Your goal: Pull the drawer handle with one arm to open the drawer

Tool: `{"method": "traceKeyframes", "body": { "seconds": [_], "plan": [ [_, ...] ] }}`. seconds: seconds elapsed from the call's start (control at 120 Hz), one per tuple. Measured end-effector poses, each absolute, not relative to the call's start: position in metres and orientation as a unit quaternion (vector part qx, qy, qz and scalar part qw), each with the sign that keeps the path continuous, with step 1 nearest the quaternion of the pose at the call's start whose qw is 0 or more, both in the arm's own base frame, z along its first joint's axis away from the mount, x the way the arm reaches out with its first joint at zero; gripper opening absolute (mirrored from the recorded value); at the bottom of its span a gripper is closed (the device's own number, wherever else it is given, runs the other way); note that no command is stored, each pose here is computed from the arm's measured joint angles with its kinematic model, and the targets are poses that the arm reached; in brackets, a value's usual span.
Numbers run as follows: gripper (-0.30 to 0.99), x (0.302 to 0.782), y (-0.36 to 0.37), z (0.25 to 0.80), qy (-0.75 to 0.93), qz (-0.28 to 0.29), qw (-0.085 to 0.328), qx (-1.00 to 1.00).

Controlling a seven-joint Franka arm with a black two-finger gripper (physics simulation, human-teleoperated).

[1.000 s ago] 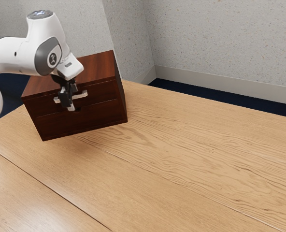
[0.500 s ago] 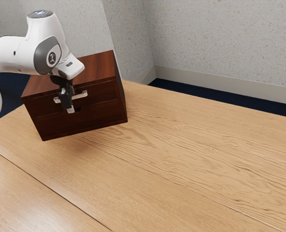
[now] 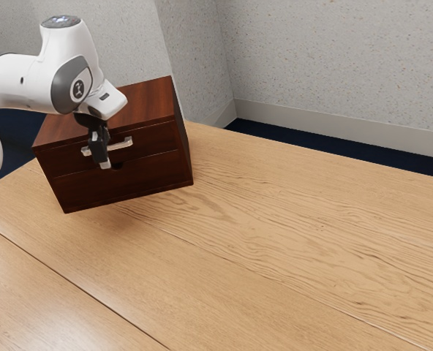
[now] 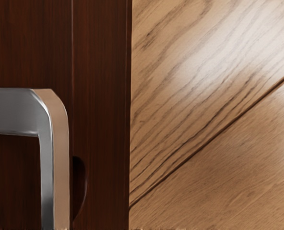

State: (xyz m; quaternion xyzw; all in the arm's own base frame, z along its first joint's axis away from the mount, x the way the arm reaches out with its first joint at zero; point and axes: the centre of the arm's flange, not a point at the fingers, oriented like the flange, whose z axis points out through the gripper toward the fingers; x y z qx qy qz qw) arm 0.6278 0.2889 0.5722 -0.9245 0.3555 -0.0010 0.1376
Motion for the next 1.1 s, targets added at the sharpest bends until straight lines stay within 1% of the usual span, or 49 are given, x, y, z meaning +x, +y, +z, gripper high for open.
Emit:
{"method": "traceKeyframes", "body": {
  "seconds": [0.117,0.325,0.425,0.717,1.1],
  "plan": [
    [0.68,0.628,0.290,0.572,0.356,-0.002,0.139,-0.924],
    [0.54,0.629,0.291,0.572,0.360,-0.003,0.142,-0.922],
    [0.49,0.628,0.294,0.570,0.363,-0.001,0.144,-0.921],
    [0.45,0.629,0.301,0.568,0.372,-0.002,0.150,-0.916],
    [0.17,0.630,0.303,0.563,0.379,-0.004,0.147,-0.913]
  ]
}}
